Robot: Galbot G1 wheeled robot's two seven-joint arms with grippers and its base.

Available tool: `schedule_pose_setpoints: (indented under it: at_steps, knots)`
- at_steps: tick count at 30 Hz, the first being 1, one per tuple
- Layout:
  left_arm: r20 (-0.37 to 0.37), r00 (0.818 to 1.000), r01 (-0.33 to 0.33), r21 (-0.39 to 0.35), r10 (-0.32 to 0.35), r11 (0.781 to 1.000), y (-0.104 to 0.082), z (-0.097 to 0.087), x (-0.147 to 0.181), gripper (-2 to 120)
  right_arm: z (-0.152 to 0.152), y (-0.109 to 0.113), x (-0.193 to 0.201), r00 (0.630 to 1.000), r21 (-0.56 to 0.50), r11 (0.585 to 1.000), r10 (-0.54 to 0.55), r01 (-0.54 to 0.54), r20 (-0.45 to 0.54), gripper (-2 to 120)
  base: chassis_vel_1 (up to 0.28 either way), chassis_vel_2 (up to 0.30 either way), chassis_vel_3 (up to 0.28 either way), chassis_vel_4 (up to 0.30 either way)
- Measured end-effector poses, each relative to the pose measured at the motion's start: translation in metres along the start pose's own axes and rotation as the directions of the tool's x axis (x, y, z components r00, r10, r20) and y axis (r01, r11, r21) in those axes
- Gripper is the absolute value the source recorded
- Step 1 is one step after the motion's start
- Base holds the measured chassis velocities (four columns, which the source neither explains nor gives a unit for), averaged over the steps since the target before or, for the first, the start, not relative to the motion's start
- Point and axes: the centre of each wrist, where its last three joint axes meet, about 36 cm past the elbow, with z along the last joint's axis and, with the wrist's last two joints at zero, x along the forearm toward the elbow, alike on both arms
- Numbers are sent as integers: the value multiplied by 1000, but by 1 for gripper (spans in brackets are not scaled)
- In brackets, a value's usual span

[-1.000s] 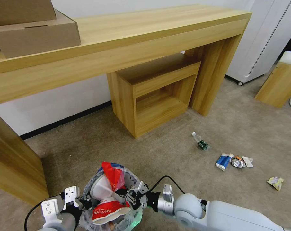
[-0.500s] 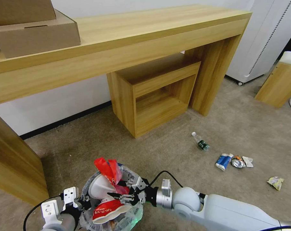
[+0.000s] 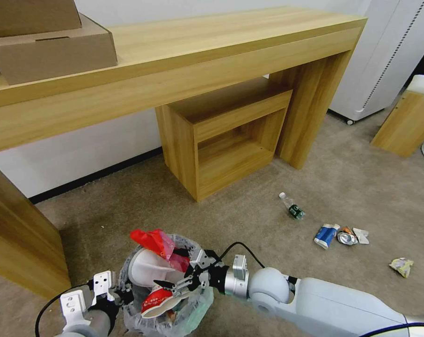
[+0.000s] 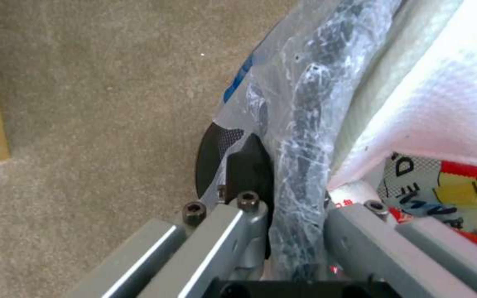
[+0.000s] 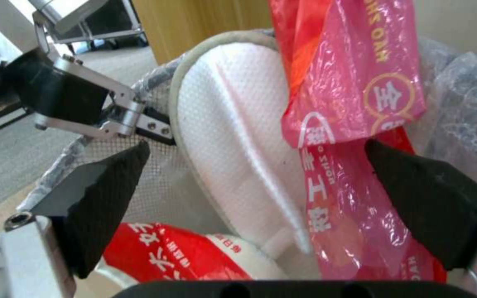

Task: Pick up the trash bin and place the garbage on the floor into it.

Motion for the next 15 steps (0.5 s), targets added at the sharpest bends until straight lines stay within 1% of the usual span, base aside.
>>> schedule_pose_setpoints:
  at_steps: [15]
  knots:
    - [9,1000,-9,1,9,1000,-1,-3,0,0,-18,-2,-6,999,25,998,49,-50,19,100,0,0,0,0]
